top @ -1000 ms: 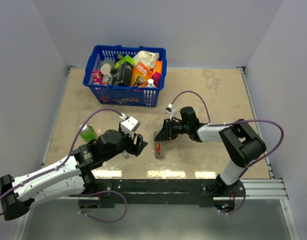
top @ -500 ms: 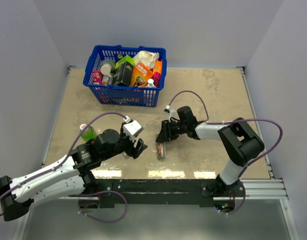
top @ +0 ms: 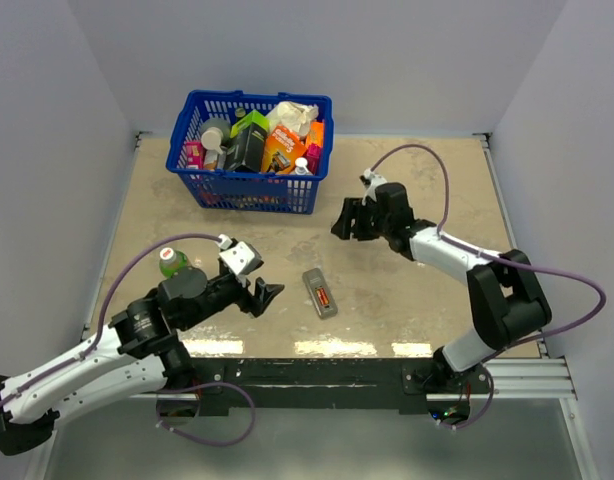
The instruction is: Unload the batteries from the remote control
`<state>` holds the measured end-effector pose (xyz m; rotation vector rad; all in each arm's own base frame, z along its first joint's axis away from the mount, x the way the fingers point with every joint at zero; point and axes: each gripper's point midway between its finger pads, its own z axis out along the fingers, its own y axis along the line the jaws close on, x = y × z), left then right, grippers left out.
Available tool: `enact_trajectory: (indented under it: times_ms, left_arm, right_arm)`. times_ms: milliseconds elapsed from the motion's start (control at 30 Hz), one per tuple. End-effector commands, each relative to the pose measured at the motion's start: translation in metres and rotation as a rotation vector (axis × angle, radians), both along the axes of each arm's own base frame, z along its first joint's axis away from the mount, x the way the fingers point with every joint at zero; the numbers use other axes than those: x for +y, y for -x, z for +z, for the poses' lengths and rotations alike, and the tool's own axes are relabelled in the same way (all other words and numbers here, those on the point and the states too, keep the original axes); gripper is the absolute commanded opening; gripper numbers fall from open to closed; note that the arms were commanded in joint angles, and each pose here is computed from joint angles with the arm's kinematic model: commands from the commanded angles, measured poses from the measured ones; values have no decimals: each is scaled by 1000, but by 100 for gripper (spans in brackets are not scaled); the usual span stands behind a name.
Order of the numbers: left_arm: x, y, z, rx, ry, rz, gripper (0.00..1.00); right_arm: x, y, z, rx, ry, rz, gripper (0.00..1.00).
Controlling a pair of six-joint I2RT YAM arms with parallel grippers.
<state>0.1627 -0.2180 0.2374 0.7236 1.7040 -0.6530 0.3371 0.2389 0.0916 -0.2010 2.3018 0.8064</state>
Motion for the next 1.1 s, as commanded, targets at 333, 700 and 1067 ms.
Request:
enact_trajectory:
  times_ms: [333, 700, 1067]
  left_arm:
    - [14, -3, 16, -55, 44, 54, 73]
    - [13, -6, 9, -47, 14, 67, 73]
    - [13, -7, 6, -39, 0, 72, 73]
  right_arm:
    - [-51, -128, -12, -40, 92, -206, 64]
    - [-48, -112, -42, 50, 58, -117, 63]
    - [-48, -64, -50, 93, 33, -46, 58]
